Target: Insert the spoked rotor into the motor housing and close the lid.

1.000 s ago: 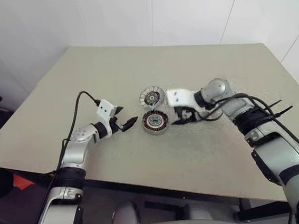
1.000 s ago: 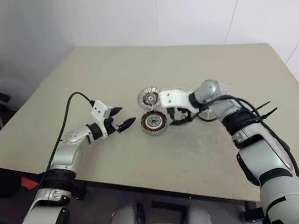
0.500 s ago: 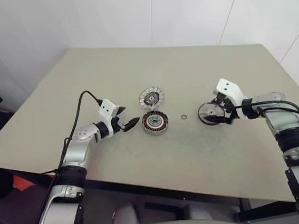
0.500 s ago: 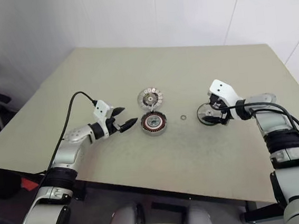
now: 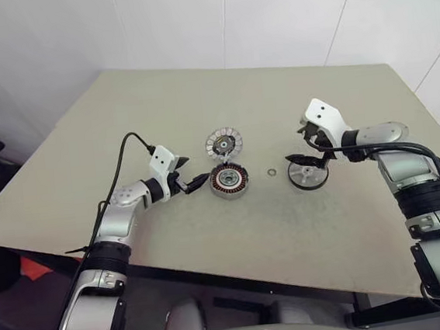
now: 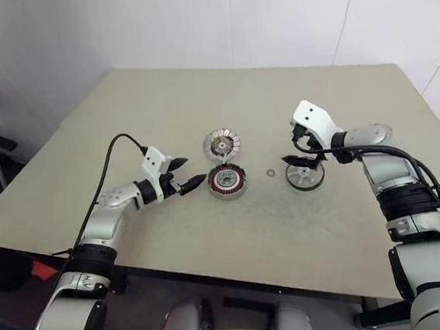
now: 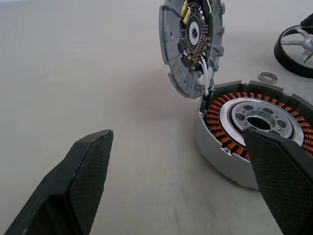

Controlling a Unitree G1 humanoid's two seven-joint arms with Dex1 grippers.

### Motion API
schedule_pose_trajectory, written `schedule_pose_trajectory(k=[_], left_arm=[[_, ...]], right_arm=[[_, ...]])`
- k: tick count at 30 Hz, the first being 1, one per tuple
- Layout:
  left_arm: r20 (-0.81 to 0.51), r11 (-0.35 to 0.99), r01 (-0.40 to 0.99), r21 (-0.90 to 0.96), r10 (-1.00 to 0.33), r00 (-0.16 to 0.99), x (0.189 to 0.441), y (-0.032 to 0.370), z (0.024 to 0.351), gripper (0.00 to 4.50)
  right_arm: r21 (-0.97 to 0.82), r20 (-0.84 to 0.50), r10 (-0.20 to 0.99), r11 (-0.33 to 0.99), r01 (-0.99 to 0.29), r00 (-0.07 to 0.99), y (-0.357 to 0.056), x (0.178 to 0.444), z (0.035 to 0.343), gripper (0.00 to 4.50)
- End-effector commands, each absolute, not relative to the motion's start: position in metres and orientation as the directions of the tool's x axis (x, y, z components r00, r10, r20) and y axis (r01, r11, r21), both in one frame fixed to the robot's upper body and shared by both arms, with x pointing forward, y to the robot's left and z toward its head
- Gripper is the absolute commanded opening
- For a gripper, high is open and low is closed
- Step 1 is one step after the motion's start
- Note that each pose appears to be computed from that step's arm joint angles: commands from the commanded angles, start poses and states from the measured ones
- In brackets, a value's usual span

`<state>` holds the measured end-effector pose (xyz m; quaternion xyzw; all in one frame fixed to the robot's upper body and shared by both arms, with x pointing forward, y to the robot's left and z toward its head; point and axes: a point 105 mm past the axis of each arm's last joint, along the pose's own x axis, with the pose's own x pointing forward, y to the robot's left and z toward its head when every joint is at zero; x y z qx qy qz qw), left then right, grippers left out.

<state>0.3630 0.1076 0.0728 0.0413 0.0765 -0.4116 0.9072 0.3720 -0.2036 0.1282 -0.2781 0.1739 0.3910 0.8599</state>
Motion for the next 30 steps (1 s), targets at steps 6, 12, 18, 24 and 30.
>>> schedule_pose_trajectory(k=[6,12,18,24,30], left_arm=[[-0.134,0.662,0.748,0.046,-0.738,0.661,0.365,0.109,0.086,4.5],[-0.136,0.664,0.746,0.049,-0.736,0.664,0.365,0.11,0.085,4.5],[-0.137,0.666,0.745,0.049,-0.734,0.665,0.364,0.111,0.085,4.5],[-0.138,0.664,0.746,0.049,-0.735,0.664,0.363,0.11,0.085,4.5],[-0.139,0.665,0.745,0.051,-0.734,0.665,0.364,0.111,0.085,4.5]], right_arm=[[-0.265,-0.502,0.665,0.49,-0.831,0.552,-0.161,0.367,0.111,4.49],[-0.183,-0.514,0.686,0.5,-0.847,0.516,-0.147,0.36,0.091,4.49],[-0.161,-0.548,0.63,0.565,-0.809,0.55,-0.161,0.365,0.072,4.49],[-0.149,-0.582,0.577,0.617,-0.773,0.573,-0.177,0.369,0.055,4.49],[-0.15,-0.586,0.573,0.618,-0.772,0.573,-0.18,0.37,0.054,4.49]])
